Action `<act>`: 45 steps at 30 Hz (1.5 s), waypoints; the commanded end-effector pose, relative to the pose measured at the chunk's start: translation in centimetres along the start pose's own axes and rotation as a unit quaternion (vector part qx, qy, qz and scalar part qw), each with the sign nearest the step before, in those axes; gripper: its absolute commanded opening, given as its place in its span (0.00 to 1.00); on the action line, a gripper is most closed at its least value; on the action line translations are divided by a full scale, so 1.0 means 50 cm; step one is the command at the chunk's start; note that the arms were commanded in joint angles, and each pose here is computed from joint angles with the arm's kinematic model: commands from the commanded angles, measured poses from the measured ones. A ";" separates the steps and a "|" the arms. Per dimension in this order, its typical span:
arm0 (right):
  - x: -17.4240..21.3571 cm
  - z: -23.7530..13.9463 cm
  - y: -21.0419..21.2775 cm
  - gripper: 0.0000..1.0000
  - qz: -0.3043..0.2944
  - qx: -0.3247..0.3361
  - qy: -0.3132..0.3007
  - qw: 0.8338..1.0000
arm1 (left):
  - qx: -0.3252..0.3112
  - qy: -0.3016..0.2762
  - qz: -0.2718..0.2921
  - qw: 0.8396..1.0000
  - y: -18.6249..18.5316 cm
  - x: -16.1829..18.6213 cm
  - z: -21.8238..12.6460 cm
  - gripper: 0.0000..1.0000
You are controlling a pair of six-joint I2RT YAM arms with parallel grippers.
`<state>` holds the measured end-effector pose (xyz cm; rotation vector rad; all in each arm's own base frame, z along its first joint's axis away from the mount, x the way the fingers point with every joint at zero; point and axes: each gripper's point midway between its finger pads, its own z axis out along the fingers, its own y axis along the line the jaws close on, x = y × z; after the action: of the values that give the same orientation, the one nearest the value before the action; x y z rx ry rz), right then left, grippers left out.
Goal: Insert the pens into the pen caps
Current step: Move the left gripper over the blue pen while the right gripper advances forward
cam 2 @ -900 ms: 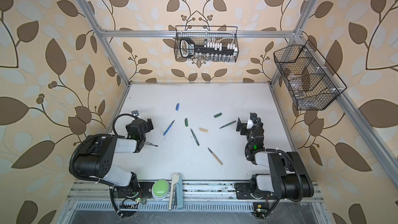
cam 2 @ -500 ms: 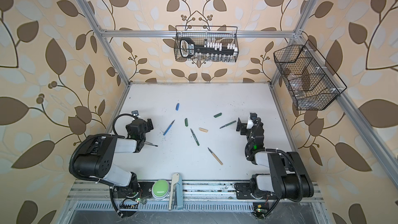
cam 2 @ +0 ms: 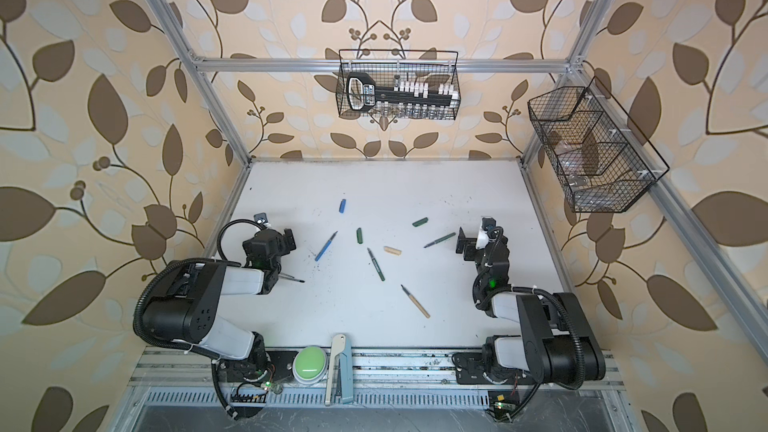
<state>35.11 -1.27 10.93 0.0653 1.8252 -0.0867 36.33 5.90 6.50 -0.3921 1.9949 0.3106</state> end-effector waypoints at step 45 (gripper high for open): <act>-0.053 -0.170 0.232 0.84 0.151 -0.241 0.210 0.935 | 0.228 0.350 0.133 0.899 -0.294 0.072 -0.196 0.69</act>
<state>28.28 10.53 14.16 0.0224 2.2082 0.6116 32.04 -10.72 5.92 0.0336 2.7622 -0.1393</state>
